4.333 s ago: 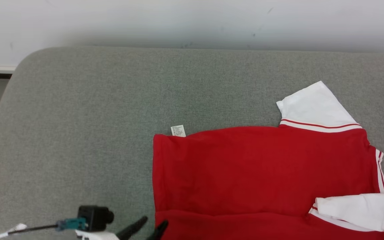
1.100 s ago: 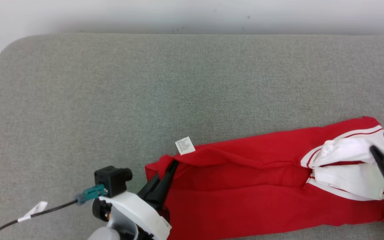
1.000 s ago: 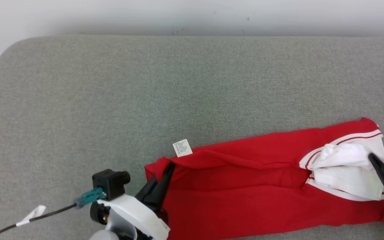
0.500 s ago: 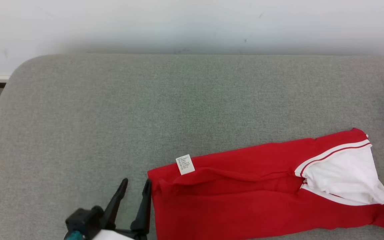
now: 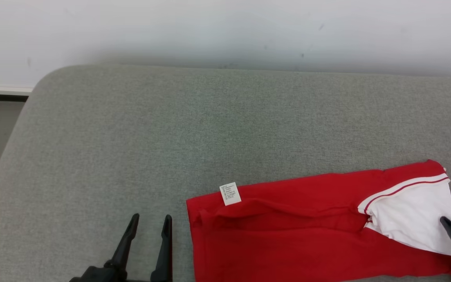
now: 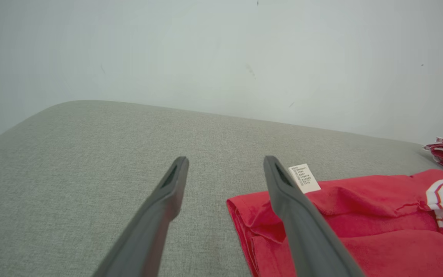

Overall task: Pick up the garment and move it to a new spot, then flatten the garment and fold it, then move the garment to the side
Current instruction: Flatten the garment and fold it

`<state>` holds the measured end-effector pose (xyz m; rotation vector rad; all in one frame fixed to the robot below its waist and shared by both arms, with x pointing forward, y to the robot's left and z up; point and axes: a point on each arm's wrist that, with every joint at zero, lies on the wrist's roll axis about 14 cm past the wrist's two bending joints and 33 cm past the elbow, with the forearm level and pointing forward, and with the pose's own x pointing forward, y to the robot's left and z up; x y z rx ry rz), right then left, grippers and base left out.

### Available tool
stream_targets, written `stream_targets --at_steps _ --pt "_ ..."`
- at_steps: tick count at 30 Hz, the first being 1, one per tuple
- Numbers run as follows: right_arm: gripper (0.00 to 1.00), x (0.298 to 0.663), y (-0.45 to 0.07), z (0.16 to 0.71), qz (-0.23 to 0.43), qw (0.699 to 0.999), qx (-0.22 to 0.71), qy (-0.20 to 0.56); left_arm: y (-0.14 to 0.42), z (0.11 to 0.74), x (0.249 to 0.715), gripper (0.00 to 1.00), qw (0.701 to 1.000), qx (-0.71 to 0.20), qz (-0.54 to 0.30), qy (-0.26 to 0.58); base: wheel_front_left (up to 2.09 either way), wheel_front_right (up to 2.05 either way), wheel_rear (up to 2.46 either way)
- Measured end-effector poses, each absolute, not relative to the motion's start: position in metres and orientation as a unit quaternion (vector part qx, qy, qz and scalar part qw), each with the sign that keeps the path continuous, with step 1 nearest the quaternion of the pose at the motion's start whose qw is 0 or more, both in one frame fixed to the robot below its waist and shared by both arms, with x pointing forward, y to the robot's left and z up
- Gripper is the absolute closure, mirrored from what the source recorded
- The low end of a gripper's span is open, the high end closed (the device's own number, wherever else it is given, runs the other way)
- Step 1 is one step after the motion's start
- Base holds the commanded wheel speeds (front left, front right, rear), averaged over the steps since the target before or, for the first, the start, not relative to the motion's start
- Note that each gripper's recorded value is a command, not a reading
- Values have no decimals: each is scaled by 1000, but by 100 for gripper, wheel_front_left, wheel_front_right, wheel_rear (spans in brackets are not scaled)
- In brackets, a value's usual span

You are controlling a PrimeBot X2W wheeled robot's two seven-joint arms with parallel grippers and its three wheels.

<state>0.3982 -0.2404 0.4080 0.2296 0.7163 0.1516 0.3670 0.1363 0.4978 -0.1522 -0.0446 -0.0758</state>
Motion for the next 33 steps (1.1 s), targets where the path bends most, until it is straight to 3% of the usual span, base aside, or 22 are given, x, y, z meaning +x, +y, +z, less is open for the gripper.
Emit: stream_targets --at_steps 22,23,24,33 --pt "1 408 -218 376 101 886 93 442 161 492 358 0 997 -72 -4 -15 0 0 0" --pt "67 408 -213 376 109 885 98 442 162 492 357 0 997 -72 -3 -14 0 0 0" --pt "100 409 -208 378 114 886 107 436 162 491 357 0 997 -72 -2 -14 0 0 0" --pt "100 413 -185 394 137 901 158 380 166 494 354 0 997 -73 3 -19 0 0 0"
